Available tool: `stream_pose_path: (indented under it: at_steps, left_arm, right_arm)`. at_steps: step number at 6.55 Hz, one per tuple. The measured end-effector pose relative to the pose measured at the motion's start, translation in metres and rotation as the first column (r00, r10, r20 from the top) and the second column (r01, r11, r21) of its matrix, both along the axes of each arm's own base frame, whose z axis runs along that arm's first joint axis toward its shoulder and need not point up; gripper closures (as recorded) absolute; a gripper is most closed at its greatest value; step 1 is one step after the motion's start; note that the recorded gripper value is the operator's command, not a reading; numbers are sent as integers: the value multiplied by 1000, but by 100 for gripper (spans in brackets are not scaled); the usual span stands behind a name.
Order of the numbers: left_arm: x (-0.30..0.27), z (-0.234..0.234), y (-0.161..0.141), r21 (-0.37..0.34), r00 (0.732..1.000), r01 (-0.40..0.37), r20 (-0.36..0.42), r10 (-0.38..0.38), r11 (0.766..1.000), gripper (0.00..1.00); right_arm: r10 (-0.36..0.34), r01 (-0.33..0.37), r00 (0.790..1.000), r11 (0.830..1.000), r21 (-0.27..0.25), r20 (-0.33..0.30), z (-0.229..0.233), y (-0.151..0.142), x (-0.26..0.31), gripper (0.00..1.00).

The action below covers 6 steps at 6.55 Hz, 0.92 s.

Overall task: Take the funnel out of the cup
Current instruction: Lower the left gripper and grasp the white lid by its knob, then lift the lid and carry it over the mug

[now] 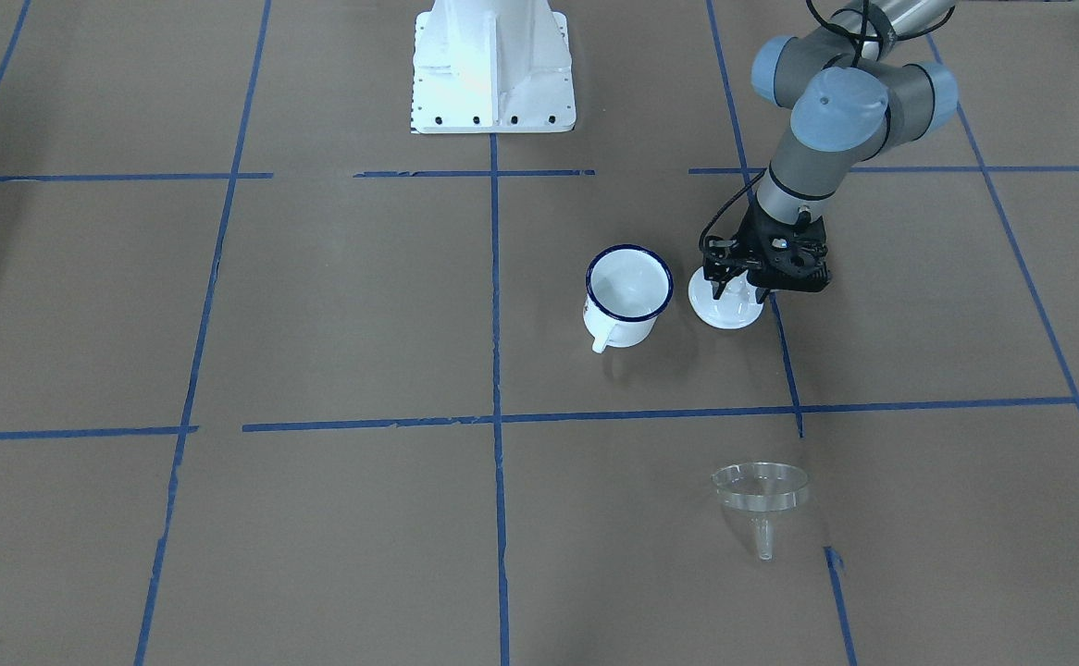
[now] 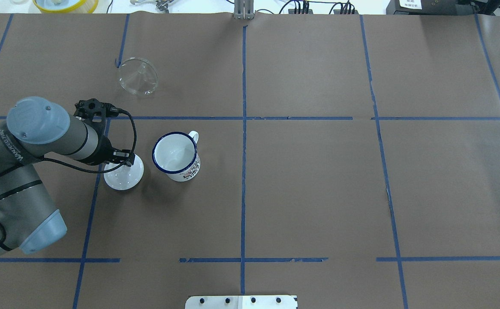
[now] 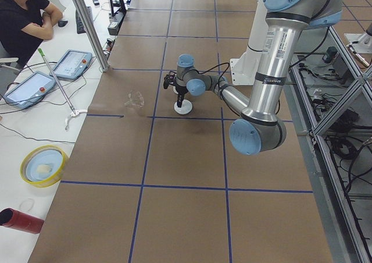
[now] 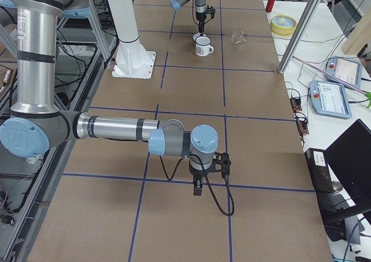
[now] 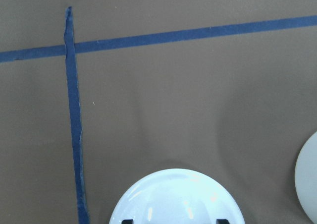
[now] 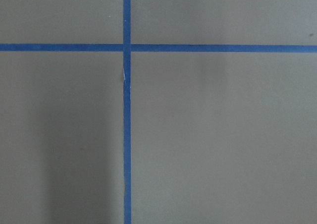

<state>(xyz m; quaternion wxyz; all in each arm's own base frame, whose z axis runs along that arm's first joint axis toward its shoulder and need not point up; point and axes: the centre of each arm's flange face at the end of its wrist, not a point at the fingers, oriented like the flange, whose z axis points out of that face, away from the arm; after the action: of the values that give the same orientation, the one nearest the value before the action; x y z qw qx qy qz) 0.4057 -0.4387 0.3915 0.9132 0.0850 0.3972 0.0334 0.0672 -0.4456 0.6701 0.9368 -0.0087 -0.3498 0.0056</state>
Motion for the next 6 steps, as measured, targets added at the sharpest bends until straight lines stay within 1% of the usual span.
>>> stream_pose_path:
  at_steps: [1, 2, 4, 5, 6]
  left_arm:
    - [0, 0, 1, -2, 1000, -2, 1, 2, 1000, 40]
    - [1, 0, 1, -3, 1000, -4, 1, 4, 1000, 49]
    - [1, -1, 2, -2, 1000, -5, 0, 5, 1000, 77]
    - [1, -1, 2, -2, 1000, -6, -1, 5, 1000, 95]
    - [-1, -3, 2, 0, 1000, -4, -3, 4, 1000, 100]
  right_arm:
    - [0, 0, 1000, 1000, 0, 0, 0, 0, 0, 0]
    - [0, 0, 1000, 1000, 0, 0, 0, 0, 0, 0]
    - [0, 0, 1000, 1000, 1, 0, 0, 0, 0, 0]
    - [0, 0, 1000, 1000, 0, 0, 0, 0, 0, 0]
    - [0, 0, 1000, 1000, 0, 0, 0, 0, 0, 0]
